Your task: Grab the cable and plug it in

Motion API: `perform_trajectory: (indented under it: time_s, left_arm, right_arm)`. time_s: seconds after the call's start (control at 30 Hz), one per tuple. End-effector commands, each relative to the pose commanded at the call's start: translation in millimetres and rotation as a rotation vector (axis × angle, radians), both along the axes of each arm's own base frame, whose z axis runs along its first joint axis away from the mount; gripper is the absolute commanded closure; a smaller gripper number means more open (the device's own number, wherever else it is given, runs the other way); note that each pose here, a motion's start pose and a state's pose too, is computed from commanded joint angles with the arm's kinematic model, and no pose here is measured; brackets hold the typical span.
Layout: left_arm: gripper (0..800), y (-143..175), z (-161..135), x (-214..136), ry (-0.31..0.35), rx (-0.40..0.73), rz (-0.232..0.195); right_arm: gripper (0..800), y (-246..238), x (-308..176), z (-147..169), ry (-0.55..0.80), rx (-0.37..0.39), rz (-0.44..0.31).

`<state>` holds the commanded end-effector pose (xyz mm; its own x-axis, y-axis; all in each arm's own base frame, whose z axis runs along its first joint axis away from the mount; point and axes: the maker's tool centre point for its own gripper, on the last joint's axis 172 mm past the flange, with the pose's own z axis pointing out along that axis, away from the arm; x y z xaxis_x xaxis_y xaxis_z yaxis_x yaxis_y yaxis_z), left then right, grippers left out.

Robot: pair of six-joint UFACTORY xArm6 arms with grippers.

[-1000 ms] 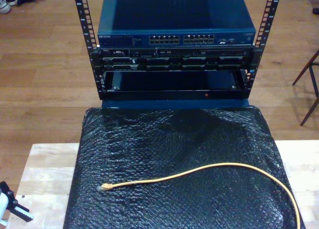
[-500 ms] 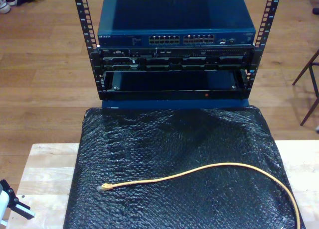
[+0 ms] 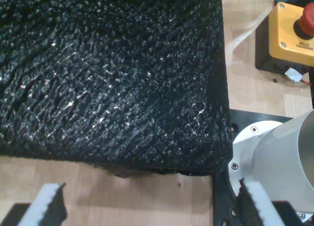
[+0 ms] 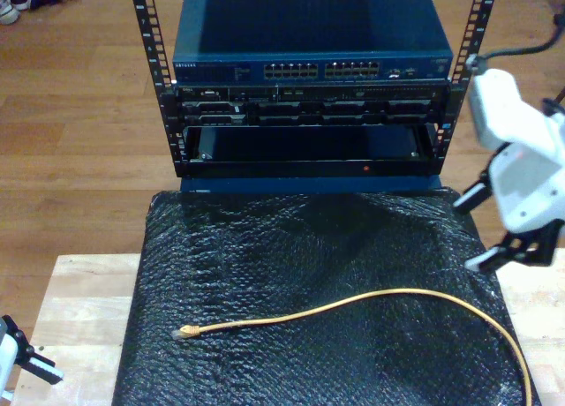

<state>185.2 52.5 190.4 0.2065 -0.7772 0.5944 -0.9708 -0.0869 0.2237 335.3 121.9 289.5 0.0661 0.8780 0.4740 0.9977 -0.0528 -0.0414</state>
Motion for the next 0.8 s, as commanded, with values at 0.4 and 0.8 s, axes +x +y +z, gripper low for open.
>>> perform_trajectory:
  time_s: [0.4, 0.8]
  left_arm:
    - [0, -3.6, -2.9, 1.1, 0.004, -0.015, 0.008]
    - [0, -4.6, -4.4, 0.1, 0.008, -0.021, 0.007]
  right_arm:
    - [4, 64.1, 10.7, -34.7, -0.025, -0.149, 0.076]
    - [7, 129.2, 11.2, -61.3, -0.038, -0.181, 0.166]
